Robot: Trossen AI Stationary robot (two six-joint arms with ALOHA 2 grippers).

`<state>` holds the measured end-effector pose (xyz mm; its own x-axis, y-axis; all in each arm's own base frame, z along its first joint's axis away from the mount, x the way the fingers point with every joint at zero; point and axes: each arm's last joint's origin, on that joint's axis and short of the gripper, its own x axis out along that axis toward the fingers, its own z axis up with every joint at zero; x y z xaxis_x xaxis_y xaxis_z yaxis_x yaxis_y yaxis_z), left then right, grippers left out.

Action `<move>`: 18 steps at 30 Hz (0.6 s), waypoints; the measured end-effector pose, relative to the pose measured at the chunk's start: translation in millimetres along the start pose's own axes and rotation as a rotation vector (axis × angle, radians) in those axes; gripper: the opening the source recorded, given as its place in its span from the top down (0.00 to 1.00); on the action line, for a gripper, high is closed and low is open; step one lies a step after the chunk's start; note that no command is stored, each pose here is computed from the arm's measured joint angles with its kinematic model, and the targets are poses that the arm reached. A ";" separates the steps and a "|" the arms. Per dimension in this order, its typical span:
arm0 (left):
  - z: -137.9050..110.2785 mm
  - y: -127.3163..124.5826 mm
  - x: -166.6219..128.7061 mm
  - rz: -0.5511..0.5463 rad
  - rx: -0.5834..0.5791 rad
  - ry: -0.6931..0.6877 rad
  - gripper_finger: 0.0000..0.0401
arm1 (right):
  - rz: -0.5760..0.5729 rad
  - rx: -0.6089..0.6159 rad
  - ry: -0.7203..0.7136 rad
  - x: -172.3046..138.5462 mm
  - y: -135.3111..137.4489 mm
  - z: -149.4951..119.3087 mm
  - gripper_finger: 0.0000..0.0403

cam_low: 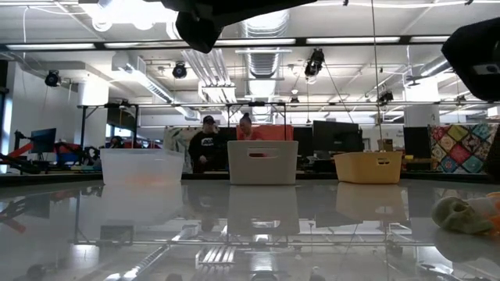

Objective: Sort Halloween decoration
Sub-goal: Put the orange spider toy into the transparent white bin

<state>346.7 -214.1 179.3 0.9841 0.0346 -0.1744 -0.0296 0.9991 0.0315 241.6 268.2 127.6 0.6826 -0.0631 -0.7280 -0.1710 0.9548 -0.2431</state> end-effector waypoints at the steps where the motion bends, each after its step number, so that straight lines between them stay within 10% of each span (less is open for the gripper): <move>1: 0.0 0.0 0.0 0.000 0.000 0.000 0.81 | -0.004 0.000 0.004 1.8 -0.4 -0.5 0.63; 18: 0.8 -0.1 0.0 0.000 -0.001 -0.002 0.81 | -0.011 0.004 0.007 7.8 -0.6 2.0 0.75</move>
<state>346.9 -214.3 180.1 0.9844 0.0344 -0.1725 -0.0296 0.9991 0.0304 248.5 267.7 123.4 0.6796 -0.0760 -0.7296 -0.1607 0.9550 -0.2492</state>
